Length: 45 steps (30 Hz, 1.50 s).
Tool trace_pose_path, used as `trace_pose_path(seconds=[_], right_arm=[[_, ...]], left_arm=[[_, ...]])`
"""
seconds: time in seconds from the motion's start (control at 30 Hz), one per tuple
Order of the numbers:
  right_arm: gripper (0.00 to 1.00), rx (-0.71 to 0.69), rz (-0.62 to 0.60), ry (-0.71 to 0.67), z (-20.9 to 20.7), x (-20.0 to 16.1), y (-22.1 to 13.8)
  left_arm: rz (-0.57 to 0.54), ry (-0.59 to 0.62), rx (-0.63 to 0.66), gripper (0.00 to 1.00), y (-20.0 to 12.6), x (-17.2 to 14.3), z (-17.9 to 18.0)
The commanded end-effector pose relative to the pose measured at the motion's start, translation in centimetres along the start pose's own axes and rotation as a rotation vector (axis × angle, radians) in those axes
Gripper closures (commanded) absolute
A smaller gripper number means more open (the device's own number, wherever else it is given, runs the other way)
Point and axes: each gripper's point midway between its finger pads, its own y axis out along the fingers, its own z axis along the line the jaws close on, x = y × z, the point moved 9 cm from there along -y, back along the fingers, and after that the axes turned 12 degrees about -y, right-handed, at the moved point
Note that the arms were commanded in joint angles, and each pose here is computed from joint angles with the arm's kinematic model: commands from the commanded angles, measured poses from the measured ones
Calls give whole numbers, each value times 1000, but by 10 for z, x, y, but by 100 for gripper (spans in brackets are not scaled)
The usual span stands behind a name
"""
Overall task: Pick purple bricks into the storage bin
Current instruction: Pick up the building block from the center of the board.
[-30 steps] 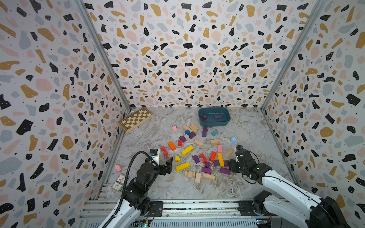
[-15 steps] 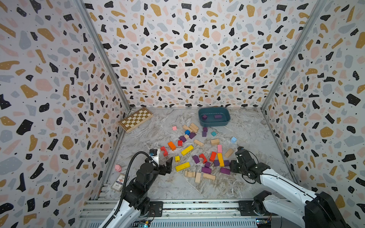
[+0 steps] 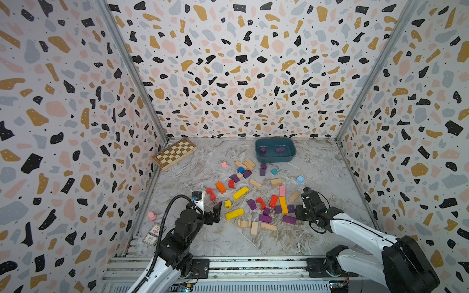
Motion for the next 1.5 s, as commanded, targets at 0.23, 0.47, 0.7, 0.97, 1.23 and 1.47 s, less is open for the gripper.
trace_pose_path(seconds=[0.23, 0.47, 0.7, 0.97, 1.23, 1.47], right_arm=[[72, -7, -70, -21, 4, 19, -16], [77, -30, -95, -55, 9, 40, -20], [81, -65, -145, -109, 21, 72, -22], [85, -43, -264, -213, 49, 154, -11], [86, 27, -333, -270, 58, 246, 23], [86, 46, -336, -280, 46, 313, 63]], left_arm=[[-33, 8, -7, 1, 1, 3, -1], [-30, 10, -4, 1, 3, 3, -1], [-20, 16, -3, 1, 7, 4, -2], [-9, 20, -3, 1, 8, 4, -3], [-35, 12, 1, 1, 4, 4, -1], [-10, 21, -4, 1, 9, 3, -3]])
